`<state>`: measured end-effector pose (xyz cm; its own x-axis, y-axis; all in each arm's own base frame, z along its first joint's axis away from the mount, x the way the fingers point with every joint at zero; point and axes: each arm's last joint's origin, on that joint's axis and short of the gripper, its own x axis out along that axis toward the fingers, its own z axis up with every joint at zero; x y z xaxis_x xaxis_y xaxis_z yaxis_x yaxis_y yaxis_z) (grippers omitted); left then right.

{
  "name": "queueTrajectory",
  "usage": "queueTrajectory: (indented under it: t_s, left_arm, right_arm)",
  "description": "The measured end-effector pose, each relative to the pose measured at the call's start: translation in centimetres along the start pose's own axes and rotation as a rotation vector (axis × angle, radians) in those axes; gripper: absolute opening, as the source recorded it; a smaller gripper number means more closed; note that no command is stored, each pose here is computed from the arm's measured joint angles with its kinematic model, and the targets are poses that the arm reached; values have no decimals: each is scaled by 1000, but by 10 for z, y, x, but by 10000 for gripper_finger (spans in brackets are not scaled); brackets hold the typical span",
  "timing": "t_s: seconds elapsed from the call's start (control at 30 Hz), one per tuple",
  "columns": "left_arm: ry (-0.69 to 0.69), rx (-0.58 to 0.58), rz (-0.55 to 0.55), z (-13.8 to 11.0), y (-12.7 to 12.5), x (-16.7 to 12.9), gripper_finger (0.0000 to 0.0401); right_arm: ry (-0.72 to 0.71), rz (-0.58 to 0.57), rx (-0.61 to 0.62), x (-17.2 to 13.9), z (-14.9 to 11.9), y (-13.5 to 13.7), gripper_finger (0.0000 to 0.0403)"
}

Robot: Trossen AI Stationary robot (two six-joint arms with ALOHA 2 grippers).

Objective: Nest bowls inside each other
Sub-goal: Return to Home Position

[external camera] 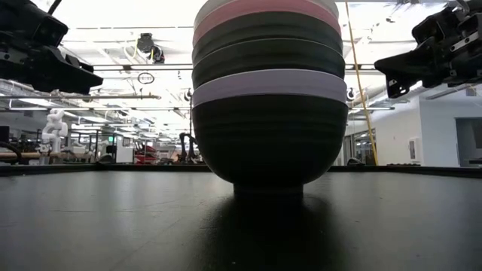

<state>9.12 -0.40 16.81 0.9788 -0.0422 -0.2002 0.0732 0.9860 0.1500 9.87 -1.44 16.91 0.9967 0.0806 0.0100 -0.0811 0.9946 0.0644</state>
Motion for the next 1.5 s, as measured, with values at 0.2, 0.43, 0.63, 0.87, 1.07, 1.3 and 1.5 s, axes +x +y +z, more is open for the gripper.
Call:
queueTrajectory:
  t_s: [0.2, 0.43, 0.63, 0.87, 1.07, 1.3, 1.5]
  left_arm:
    - [-12, 4, 2, 1, 0, 0, 16]
    - [-11, 1, 2, 1, 0, 0, 4]
    - [-11, 0, 2, 1, 0, 0, 27]
    - [-11, -2, 2, 1, 0, 0, 36]
    - [-11, -2, 2, 1, 0, 0, 37]
    - [-11, -1, 2, 1, 0, 0, 37]
    - [-11, -1, 2, 1, 0, 0, 37]
  right_arm:
    - [8, 11, 18, 1, -1, 1, 0]
    - [-13, 13, 46, 1, 1, 1, 0]
    - [-13, 12, 44, 1, 1, 1, 0]
    - [-13, 11, 44, 1, 1, 1, 0]
    - [-14, 10, 44, 1, 1, 1, 0]
    - [-14, 10, 44, 1, 1, 1, 0]
    - [-15, 10, 44, 1, 1, 1, 0]
